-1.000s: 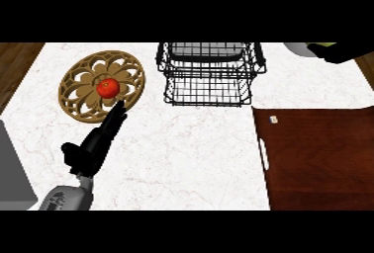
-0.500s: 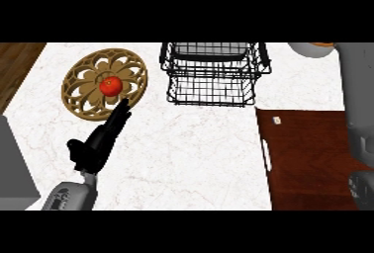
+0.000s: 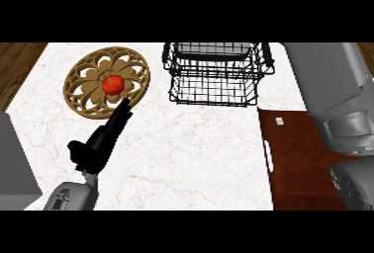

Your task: Pick the lemon from the tray and place it in the tiered basket

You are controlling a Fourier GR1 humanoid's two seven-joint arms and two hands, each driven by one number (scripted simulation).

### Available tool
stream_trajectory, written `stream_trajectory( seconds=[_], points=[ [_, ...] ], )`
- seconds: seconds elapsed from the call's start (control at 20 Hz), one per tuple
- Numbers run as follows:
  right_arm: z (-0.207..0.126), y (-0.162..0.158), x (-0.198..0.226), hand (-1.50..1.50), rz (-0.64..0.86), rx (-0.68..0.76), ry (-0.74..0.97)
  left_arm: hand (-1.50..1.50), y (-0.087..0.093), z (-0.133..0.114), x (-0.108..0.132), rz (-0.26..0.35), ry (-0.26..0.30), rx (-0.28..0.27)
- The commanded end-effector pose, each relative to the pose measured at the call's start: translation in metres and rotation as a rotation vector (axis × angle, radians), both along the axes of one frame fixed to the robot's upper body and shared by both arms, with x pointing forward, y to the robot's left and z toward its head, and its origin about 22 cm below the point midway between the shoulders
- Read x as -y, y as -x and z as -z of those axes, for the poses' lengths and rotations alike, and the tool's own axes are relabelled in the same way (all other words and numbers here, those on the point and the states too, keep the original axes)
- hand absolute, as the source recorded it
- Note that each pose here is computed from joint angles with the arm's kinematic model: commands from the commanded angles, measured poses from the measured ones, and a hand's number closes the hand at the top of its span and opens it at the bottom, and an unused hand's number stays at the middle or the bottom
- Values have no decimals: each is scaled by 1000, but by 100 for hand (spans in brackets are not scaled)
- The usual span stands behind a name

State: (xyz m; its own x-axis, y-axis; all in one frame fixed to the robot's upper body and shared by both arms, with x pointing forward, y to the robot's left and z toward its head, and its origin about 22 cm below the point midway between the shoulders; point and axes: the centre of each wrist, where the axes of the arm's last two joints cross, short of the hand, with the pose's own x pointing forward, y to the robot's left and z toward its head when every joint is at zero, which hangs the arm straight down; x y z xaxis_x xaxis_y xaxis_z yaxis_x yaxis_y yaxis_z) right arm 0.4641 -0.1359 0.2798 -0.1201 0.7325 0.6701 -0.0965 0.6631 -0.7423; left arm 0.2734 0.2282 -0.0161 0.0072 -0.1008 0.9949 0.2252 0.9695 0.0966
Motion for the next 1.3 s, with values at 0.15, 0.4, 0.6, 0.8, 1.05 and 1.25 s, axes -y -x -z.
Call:
stream_trajectory(
  seconds=[0.15,0.4,0.6,0.8,1.05,1.25],
  points=[
    [33,-4,-50,150,-34,-14,-16,0,7,-1,4,12,5,8],
    [49,-3,-68,150,-71,-91,-116,0,3,5,10,-4,-9,-14],
    [35,-5,-74,150,-53,-197,-188,0,6,3,12,14,0,12],
    [60,-8,-65,-150,20,-436,-328,0,-3,-2,15,12,4,-10],
    [54,-10,-54,-150,17,-418,-461,0,12,2,6,-9,9,-21],
    [47,-11,-46,-150,134,-257,-513,0,1,0,6,-20,-6,4]
  ],
)
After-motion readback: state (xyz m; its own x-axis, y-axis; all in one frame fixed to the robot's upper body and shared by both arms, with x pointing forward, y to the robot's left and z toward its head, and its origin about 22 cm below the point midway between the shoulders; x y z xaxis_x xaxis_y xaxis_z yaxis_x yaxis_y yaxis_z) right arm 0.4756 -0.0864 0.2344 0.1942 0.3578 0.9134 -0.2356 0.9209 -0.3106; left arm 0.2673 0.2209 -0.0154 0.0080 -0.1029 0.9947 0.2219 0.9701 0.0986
